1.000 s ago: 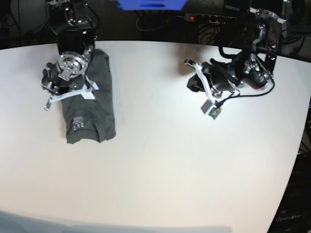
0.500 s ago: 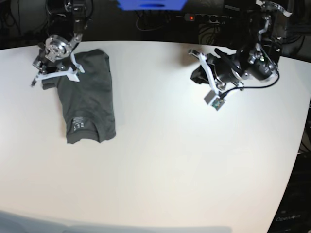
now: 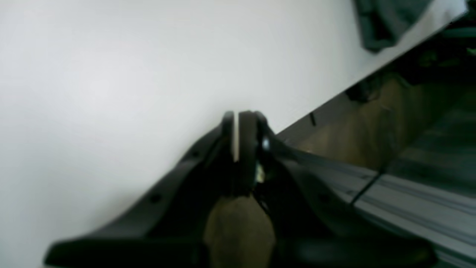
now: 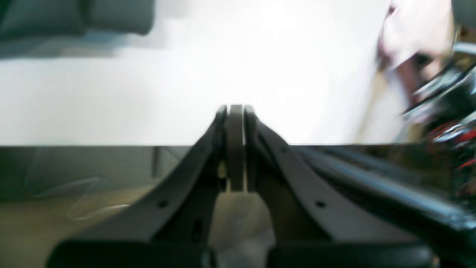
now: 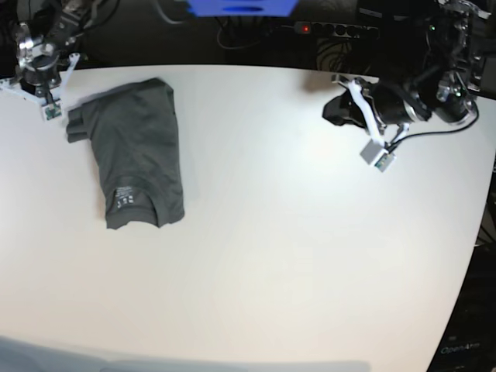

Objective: Fold the T-shirt properly

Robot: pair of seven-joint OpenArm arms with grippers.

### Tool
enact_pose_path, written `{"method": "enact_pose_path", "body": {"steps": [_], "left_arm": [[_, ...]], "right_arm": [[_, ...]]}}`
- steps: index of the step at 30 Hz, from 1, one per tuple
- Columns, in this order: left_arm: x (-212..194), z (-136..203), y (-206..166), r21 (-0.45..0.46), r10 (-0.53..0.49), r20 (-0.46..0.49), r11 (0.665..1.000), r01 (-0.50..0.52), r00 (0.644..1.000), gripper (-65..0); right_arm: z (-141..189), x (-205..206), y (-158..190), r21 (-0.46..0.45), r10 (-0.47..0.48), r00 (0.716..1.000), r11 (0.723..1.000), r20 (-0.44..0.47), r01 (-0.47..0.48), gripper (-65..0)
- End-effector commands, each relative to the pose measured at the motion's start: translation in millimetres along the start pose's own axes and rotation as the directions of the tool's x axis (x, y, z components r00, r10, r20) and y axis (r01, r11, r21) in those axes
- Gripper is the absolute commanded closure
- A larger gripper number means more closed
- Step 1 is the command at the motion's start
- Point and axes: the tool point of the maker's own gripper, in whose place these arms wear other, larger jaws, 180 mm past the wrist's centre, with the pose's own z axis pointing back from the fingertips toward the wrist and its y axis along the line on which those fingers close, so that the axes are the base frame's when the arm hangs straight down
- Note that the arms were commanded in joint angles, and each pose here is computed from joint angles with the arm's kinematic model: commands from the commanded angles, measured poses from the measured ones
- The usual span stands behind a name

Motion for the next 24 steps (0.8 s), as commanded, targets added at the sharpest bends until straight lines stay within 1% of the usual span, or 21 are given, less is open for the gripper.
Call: {"method": "enact_pose_path", "body": {"steps": [1, 5, 8, 14, 18, 20, 22, 24], "left_arm": [[-5.5, 3.8, -4.1, -0.008, -0.005, -0.013, 1.000, 0.005, 1.000, -2.2], [-23.2, 2.2, -6.2, 0.001, 0.004, -0.053, 1.000, -0.004, 0.999, -2.2], [-41.6, 2.3, -2.1, 0.035, 0.009, -0.098, 0.999, -0.006, 0.995, -2.2], [-85.7, 6.5, 4.2, 0.104, 0.030, -0.204, 0.995, -0.009, 0.979, -2.2], [-119.0, 11.7, 3.5, 0.137, 0.053, -0.278, 0.990, -0.015, 0.959, -2.2], [-129.2, 12.0, 1.1, 0.147, 0.066, -0.272, 0.989, -0.026, 0.960, -2.2], [-147.6, 14.3, -0.7, 0.166, 0.081, -0.272, 0.985, -0.036, 0.959, -2.2], [-159.5, 15.5, 2.4, 0.192, 0.085, -0.274, 0.981, -0.032, 0.958, -2.2]], "right_arm": [[3.2, -3.6, -12.7, -0.036, -0.018, 1.000, 0.999, 0.007, 0.018, 0.0], [4.2, -20.8, -11.8, -0.017, -0.087, 0.996, 0.996, 0.000, 0.087, 0.0], [7.0, -39.6, -3.0, 0.015, -0.095, 0.995, 0.995, -0.029, 0.095, 0.0], [1.7, -84.9, 32.3, 0.118, -0.081, 0.987, 0.988, -0.140, 0.098, 0.0], [-2.7, -111.2, 55.7, 0.180, -0.100, 0.980, 0.975, -0.170, 0.131, 0.0], [-5.0, -124.7, 68.2, 0.209, -0.120, 0.975, 0.965, -0.185, 0.159, 0.0], [-7.3, -139.7, 80.9, 0.233, -0.152, 0.967, 0.952, -0.204, 0.199, 0.0], [-8.8, -149.8, 91.1, 0.251, -0.184, 0.961, 0.940, -0.206, 0.233, 0.0]]}}
